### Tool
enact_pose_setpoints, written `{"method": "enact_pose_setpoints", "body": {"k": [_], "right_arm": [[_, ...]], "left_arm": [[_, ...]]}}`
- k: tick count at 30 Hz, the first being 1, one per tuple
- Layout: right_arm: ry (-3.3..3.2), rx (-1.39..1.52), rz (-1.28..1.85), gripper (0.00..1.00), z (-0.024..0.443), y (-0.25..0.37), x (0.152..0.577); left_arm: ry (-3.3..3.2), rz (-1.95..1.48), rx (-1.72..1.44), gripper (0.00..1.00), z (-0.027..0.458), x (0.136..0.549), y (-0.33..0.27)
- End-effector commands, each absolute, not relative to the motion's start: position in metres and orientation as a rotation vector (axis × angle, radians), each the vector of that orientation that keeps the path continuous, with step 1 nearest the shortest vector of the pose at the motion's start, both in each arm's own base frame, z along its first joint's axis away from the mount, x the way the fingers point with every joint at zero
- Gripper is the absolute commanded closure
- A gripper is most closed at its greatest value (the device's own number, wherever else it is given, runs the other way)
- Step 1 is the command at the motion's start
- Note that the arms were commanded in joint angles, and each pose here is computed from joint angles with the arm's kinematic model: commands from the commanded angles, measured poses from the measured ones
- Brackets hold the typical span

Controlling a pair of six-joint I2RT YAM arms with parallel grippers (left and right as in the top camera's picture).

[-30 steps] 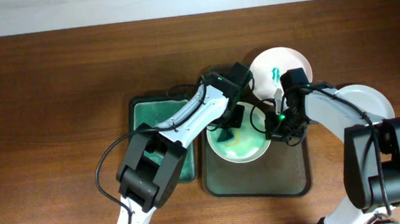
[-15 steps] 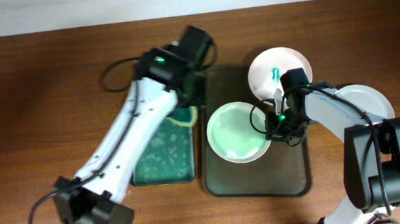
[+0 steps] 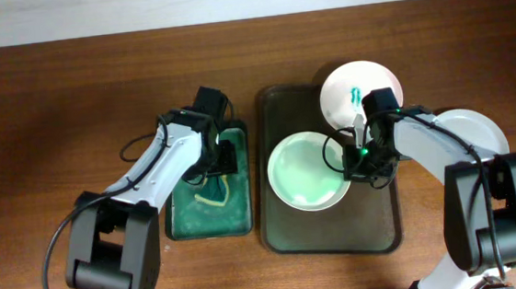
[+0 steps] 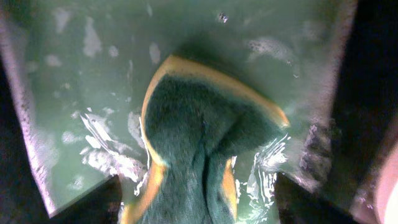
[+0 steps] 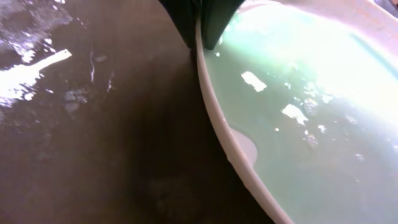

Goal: Clean dirty plates on tray and stack at the side
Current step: 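Return the sponge to the water tray with the left gripper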

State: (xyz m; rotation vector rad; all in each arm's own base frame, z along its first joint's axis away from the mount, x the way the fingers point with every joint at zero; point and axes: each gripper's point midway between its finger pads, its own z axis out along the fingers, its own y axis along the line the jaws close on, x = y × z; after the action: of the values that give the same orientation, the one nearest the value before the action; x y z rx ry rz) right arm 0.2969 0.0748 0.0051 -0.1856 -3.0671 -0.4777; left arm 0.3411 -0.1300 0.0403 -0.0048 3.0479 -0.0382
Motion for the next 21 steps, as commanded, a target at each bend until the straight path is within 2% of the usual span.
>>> {"method": "enact_pose_setpoints", "body": {"k": [1, 4, 8, 15, 21], "right_arm": [[-3.214, -0.127, -0.359, 0.96, 0.036, 0.058, 0.304], [-3.417, -0.143, -0.116, 0.96, 0.09, 0.04, 0.307], [-3.571, -0.173, 0.28, 0.96, 0.136, 0.025, 0.299], [-3.577, 0.031, 0.869, 0.96, 0.161, 0.04, 0.273], [-3.629, 0.265, 1.106, 0.96, 0.181, 0.066, 0.268]], "left_arm": [[2.909, -0.137, -0.005, 0.0, 0.101, 0.356, -0.137], [2.847, -0.167, -0.005, 0.01, 0.131, 0.35, -0.135], [2.835, -0.172, -0.005, 0.01, 0.136, 0.349, -0.134], [2.835, -0.172, -0.005, 0.01, 0.136, 0.349, -0.134], [2.835, -0.172, -0.005, 0.01, 0.136, 0.349, -0.134]]}}
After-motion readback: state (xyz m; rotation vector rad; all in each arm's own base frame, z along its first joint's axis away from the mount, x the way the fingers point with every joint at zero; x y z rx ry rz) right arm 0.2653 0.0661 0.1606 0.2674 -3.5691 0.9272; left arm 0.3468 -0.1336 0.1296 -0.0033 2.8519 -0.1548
